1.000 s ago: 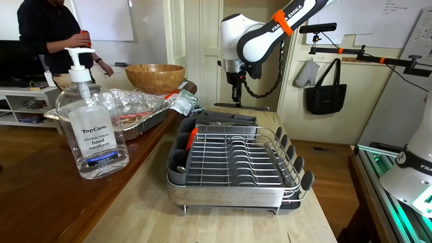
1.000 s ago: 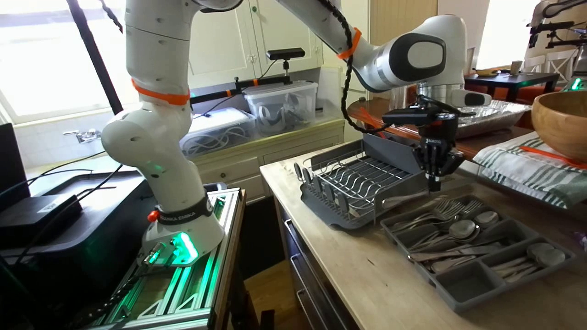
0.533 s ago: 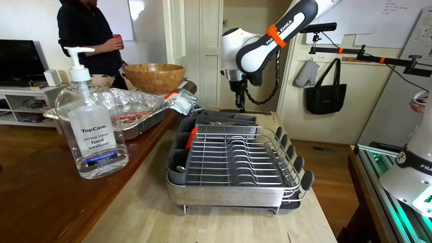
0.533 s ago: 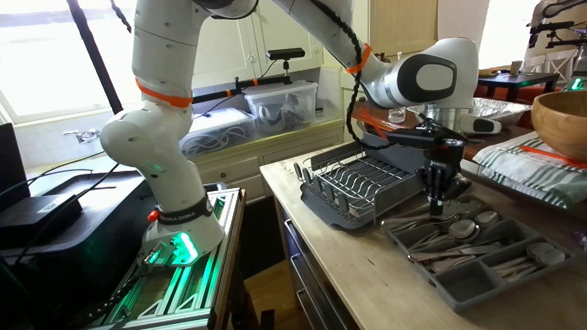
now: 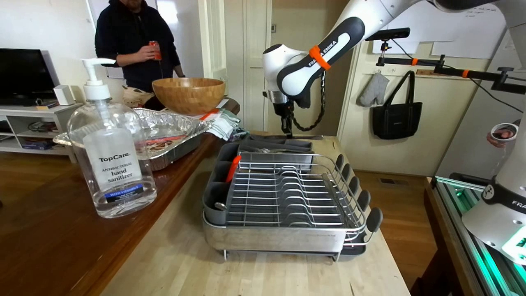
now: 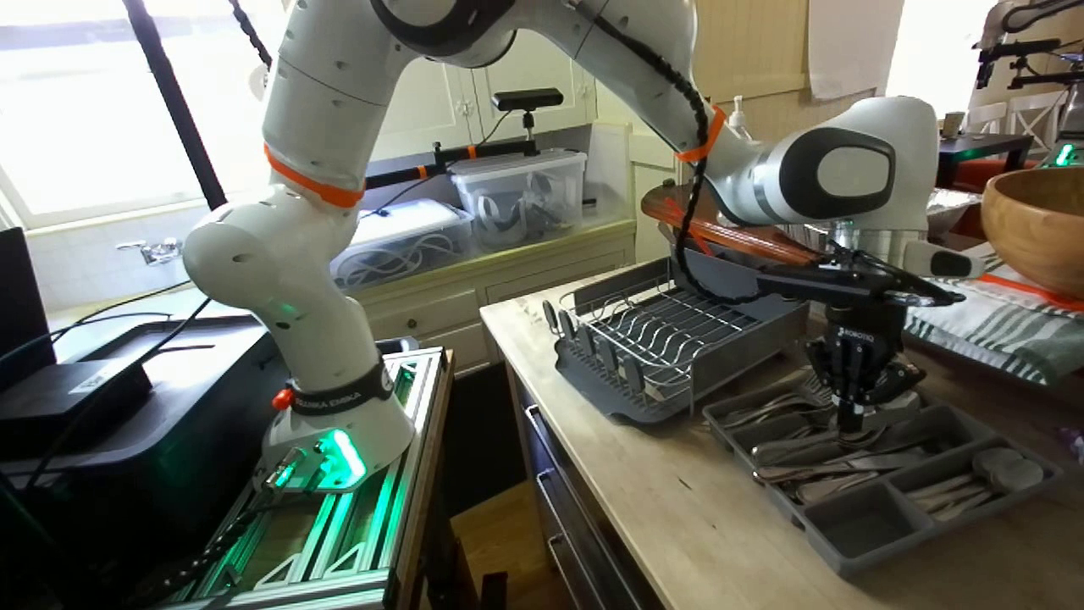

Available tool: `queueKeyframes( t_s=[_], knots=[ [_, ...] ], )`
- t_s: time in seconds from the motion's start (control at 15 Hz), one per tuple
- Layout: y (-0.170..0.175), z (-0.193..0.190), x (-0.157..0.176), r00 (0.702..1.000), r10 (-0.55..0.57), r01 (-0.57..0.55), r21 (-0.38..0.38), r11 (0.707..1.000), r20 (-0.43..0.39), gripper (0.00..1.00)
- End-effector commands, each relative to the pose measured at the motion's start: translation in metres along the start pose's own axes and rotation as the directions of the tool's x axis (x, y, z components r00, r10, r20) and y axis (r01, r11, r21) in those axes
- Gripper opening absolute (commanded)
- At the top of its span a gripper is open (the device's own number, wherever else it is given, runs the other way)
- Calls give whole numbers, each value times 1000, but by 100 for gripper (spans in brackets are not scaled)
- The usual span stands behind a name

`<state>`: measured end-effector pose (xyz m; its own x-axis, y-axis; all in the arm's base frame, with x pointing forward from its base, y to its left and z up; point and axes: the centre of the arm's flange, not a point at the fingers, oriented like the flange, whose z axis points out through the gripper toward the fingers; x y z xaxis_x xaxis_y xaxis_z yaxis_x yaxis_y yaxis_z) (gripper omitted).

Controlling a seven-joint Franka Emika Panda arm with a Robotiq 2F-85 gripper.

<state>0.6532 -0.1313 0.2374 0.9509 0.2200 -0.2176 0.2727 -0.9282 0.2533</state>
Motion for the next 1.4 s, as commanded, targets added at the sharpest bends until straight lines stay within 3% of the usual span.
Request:
queueKeyframes(
  t_s=[0.0,0.6,1.13,1.2,1.27,1.33],
  knots=[
    [12,21,29,997,-54,53,10,999,50,1],
    [23,34,54,995,-20,21,-8,1000,94,1],
    [2,31,66,989,31,-32,10,999,147,1],
    [1,32,67,988,39,-42,15,999,148,5],
    [0,34,68,987,48,-51,21,998,151,29],
    [0,36,68,987,54,-58,24,998,153,30]
  ],
)
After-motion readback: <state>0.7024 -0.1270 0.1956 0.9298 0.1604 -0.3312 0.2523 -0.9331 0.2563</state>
